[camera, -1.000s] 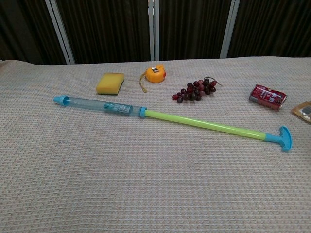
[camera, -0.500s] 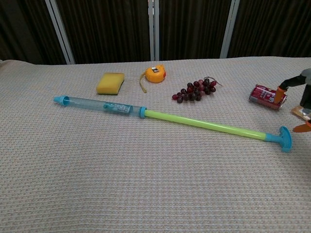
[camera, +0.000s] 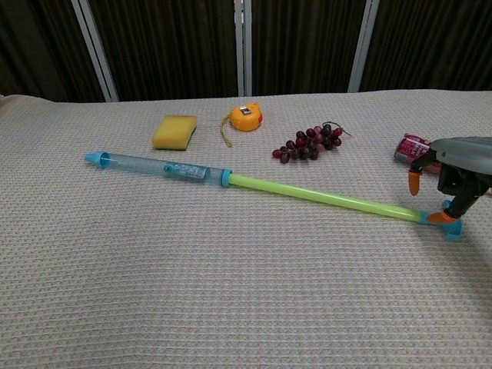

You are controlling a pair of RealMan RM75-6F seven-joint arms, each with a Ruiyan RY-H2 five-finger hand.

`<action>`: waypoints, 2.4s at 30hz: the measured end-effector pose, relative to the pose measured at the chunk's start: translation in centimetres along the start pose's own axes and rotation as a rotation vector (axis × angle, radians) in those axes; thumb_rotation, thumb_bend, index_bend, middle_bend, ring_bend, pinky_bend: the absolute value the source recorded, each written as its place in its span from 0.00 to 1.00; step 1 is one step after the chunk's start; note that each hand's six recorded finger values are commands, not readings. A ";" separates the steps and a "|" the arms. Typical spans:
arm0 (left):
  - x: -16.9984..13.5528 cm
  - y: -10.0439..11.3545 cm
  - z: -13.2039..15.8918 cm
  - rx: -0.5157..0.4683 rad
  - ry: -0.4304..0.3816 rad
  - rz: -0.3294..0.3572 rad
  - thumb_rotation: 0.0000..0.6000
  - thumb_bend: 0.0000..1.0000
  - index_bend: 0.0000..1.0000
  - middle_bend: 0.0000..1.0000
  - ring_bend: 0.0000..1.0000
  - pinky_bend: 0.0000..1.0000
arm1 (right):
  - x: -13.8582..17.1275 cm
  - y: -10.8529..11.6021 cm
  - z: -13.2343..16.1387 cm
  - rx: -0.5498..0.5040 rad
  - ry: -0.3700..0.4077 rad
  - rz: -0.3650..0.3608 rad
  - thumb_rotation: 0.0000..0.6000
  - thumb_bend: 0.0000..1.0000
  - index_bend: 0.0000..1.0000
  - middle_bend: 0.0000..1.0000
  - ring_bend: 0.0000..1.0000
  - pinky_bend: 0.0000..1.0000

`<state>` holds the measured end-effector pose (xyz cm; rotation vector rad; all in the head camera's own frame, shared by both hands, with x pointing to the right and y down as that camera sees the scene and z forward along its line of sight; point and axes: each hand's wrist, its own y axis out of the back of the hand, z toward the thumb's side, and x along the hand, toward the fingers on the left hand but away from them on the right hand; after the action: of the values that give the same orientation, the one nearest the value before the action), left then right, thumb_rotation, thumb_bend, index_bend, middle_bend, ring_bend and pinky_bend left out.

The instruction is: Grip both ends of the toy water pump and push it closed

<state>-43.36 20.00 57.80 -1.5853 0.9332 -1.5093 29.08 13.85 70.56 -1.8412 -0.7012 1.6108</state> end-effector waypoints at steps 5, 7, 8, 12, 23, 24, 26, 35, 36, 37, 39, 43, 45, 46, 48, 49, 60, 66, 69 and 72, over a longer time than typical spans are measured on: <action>0.0 -0.2 0.0 0.004 0.000 -0.004 1.00 0.00 0.00 0.00 0.00 0.00 | -0.4 -0.8 0.3 0.007 -0.009 0.019 1.00 0.16 0.48 1.00 1.00 1.00; 0.0 -0.2 0.0 0.004 0.001 -0.005 1.00 0.00 0.00 0.00 0.00 0.00 | -0.6 -1.0 0.4 0.014 -0.012 0.023 1.00 0.17 0.49 1.00 1.00 1.00; 0.0 -0.2 0.0 0.004 0.001 -0.006 1.00 0.00 0.00 0.00 0.00 0.00 | -0.7 -1.1 0.4 0.018 -0.014 0.024 1.00 0.17 0.49 1.00 1.00 1.00; 0.1 -0.3 0.0 0.005 0.003 -0.008 1.00 0.00 0.00 0.00 0.00 0.00 | -1.0 -1.4 0.1 0.029 -0.027 0.026 1.00 0.19 0.49 1.00 1.00 1.00; 0.1 -0.5 0.0 0.010 0.004 -0.013 1.00 0.00 0.00 0.00 0.00 0.00 | -1.3 -2.0 -0.3 0.046 -0.041 0.038 1.00 0.22 0.50 1.00 1.00 1.00; 0.1 -0.5 0.0 0.010 0.004 -0.013 1.00 0.00 0.00 0.00 0.00 0.00 | -1.3 -2.0 -0.4 0.047 -0.041 0.038 1.00 0.23 0.50 1.00 1.00 1.00; 0.1 -0.5 0.0 0.010 0.005 -0.013 1.00 0.00 0.00 0.00 0.00 0.00 | -1.3 -2.1 -0.3 0.050 -0.042 0.040 1.00 0.23 0.51 1.00 1.00 1.00; 0.2 -0.7 -0.1 0.013 0.006 -0.023 1.00 0.00 0.00 0.00 0.00 0.00 | -1.4 -2.3 -0.5 0.065 -0.049 0.048 1.00 0.32 0.61 1.00 1.00 1.00; 0.3 -0.7 -0.1 0.014 0.006 -0.025 1.00 0.00 0.00 0.00 0.00 0.00 | -1.4 -2.3 -0.5 0.065 -0.048 0.048 1.00 0.35 0.63 1.00 1.00 1.00; 0.4 -0.8 -0.1 0.016 0.006 -0.029 1.00 0.00 0.00 0.00 0.00 0.00 | -1.4 -2.3 -0.4 0.063 -0.048 0.047 1.00 0.36 0.64 1.00 1.00 1.00; 0.6 -1.0 -0.2 0.018 0.007 -0.034 1.00 0.00 0.00 0.00 0.00 0.00 | -1.4 -2.2 -0.4 0.061 -0.045 0.046 1.00 0.38 0.65 1.00 1.00 1.00; 1.9 -1.3 -0.1 0.032 -0.005 -0.041 1.00 0.00 0.00 0.31 0.26 0.24 | -1.3 -2.0 -0.3 0.071 -0.034 0.041 1.00 0.38 0.65 1.00 1.00 1.00; 2.8 -1.3 0.1 0.039 -0.019 -0.036 1.00 0.00 0.01 0.56 0.50 0.49 | -1.2 -1.9 -0.2 0.078 -0.026 0.039 1.00 0.39 0.65 1.00 1.00 1.00; 3.5 -1.4 0.3 0.043 -0.031 -0.034 1.00 0.00 0.04 0.65 0.60 0.63 | -1.2 -1.8 -0.1 0.084 -0.019 0.037 1.00 0.39 0.65 1.00 1.00 1.00; 4.8 -1.7 0.7 0.044 -0.057 -0.034 1.00 0.00 0.10 0.75 0.70 0.79 | -1.1 -1.6 0.0 0.099 -0.006 0.033 1.00 0.39 0.65 1.00 1.00 1.00; 5.7 -1.8 1.1 0.049 -0.077 -0.031 1.00 0.00 0.14 0.79 0.74 0.85 | -1.1 -1.5 0.1 0.113 0.004 0.027 1.00 0.39 0.65 1.00 1.00 1.00; 14.4 -4.4 4.7 0.112 -0.215 -0.071 1.00 0.09 0.26 0.85 0.82 1.00 | -1.5 -0.8 -0.4 0.124 0.013 0.015 1.00 0.39 0.65 1.00 1.00 1.00; 17.6 -6.9 6.6 0.132 -0.211 -0.147 1.00 0.17 0.31 0.86 0.83 1.00 | -1.9 -0.4 -1.1 0.108 -0.010 0.018 1.00 0.39 0.65 1.00 1.00 1.00; 19.1 -7.9 7.4 0.143 -0.197 -0.169 1.00 0.17 0.35 0.88 0.84 1.00 | -2.0 -0.3 -1.3 0.107 -0.013 0.017 1.00 0.39 0.65 1.00 1.00 1.00; 20.2 -8.8 8.4 0.145 -0.192 -0.189 1.00 0.19 0.38 0.89 0.85 1.00 | -2.0 -0.2 -1.3 0.105 -0.014 0.016 1.00 0.40 0.65 1.00 1.00 1.00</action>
<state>-34.04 6.36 74.61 -1.7141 0.5669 -1.4837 30.13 12.48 72.20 -1.7656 -0.5979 1.6409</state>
